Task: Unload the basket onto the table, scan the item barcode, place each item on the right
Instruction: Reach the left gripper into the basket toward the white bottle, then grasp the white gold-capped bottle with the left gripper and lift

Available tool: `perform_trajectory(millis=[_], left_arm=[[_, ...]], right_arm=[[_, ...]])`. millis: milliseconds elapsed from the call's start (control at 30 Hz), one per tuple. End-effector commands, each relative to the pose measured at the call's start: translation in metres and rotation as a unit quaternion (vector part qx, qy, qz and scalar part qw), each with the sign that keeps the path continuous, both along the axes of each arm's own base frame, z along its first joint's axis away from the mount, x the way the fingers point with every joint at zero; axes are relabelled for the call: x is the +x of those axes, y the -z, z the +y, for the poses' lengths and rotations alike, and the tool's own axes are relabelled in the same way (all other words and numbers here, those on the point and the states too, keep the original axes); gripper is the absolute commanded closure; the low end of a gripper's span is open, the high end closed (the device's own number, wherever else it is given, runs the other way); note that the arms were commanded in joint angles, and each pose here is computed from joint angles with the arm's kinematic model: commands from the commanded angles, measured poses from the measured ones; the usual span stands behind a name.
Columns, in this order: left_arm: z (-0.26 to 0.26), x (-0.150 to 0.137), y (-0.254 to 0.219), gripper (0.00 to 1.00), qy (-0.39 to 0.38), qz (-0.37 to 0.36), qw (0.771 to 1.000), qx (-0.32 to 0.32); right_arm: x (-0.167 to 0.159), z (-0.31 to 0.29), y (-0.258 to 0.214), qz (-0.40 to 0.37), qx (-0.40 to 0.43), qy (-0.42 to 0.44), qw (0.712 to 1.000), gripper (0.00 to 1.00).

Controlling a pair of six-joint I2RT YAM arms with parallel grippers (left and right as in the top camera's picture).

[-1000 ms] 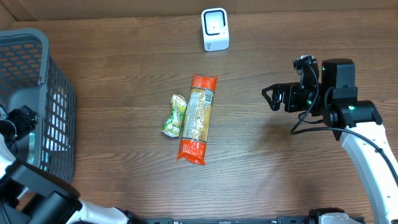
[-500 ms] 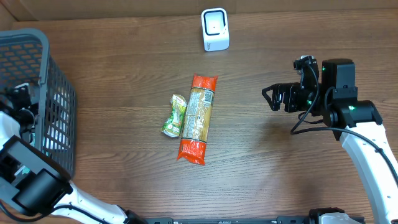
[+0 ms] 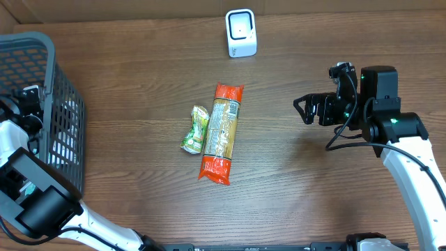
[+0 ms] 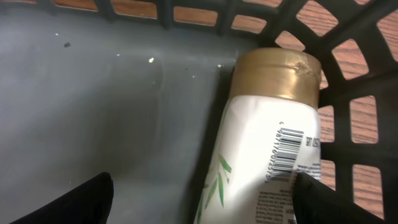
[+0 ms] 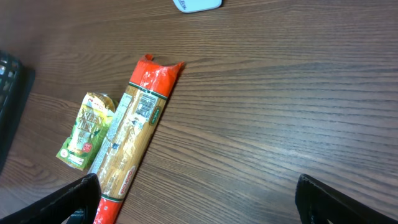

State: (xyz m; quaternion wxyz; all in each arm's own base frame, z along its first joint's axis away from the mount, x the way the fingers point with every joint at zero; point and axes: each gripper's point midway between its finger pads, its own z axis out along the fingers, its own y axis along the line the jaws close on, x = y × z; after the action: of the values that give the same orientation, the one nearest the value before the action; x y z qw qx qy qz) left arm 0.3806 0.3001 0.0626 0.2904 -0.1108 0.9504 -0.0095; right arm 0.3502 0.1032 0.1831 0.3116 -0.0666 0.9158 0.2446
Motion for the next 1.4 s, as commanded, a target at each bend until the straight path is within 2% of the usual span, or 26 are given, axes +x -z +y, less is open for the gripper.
perform_trajectory(millis=[0, 333, 467, 533, 667, 800, 833, 1000, 1133, 1200, 1233, 1367], left_arm=[[-0.018, -0.001, 0.021, 0.17, 0.033, 0.02, 0.999, -0.027], [-0.026, -0.003, 0.017, 0.19, 0.038, 0.028, 0.998, -0.047], [-0.03, -0.008, 0.02, 0.26, 0.037, 0.038, 0.997, -0.056], [-0.029, -0.011, 0.023, 0.37, 0.034, 0.047, 0.997, -0.056], [-0.023, -0.02, 0.03, 0.67, 0.016, 0.076, 0.996, -0.043], [-0.016, -0.027, 0.034, 0.93, -0.008, 0.098, 0.995, -0.033], [-0.014, -0.029, 0.034, 0.96, -0.017, 0.103, 0.994, -0.032], [-0.009, -0.031, 0.033, 0.96, -0.037, 0.11, 0.993, -0.025], [-0.004, -0.026, 0.012, 0.96, -0.049, 0.096, 0.994, -0.017], [0.004, -0.022, -0.01, 0.96, -0.065, 0.085, 0.994, -0.006], [0.016, -0.02, -0.036, 0.96, -0.102, 0.072, 0.992, 0.01], [0.035, -0.017, -0.112, 0.96, -0.163, 0.026, 0.985, 0.057]], right_arm=[[0.005, 0.002, -0.011, -0.017, 0.002, -0.003, 1.0, 0.0], [0.005, 0.003, -0.012, -0.018, 0.004, -0.005, 1.0, 0.0], [0.005, 0.003, -0.012, -0.018, 0.003, -0.005, 1.0, 0.0], [0.006, 0.003, -0.012, -0.019, 0.004, -0.005, 1.0, 0.0], [0.006, 0.003, -0.013, -0.02, 0.003, -0.005, 1.0, 0.0], [0.006, 0.003, -0.013, -0.02, 0.003, -0.005, 1.0, 0.0], [0.006, 0.003, -0.013, -0.02, 0.003, -0.005, 1.0, 0.0], [0.007, 0.003, -0.013, -0.022, 0.003, -0.005, 1.0, 0.0], [0.008, 0.003, -0.014, -0.025, 0.004, -0.005, 1.0, 0.0], [0.008, 0.003, -0.014, -0.026, 0.004, -0.005, 1.0, 0.0], [0.008, 0.003, -0.014, -0.026, 0.004, -0.005, 1.0, 0.0], [0.008, 0.003, -0.014, -0.025, 0.004, -0.005, 1.0, 0.0]])
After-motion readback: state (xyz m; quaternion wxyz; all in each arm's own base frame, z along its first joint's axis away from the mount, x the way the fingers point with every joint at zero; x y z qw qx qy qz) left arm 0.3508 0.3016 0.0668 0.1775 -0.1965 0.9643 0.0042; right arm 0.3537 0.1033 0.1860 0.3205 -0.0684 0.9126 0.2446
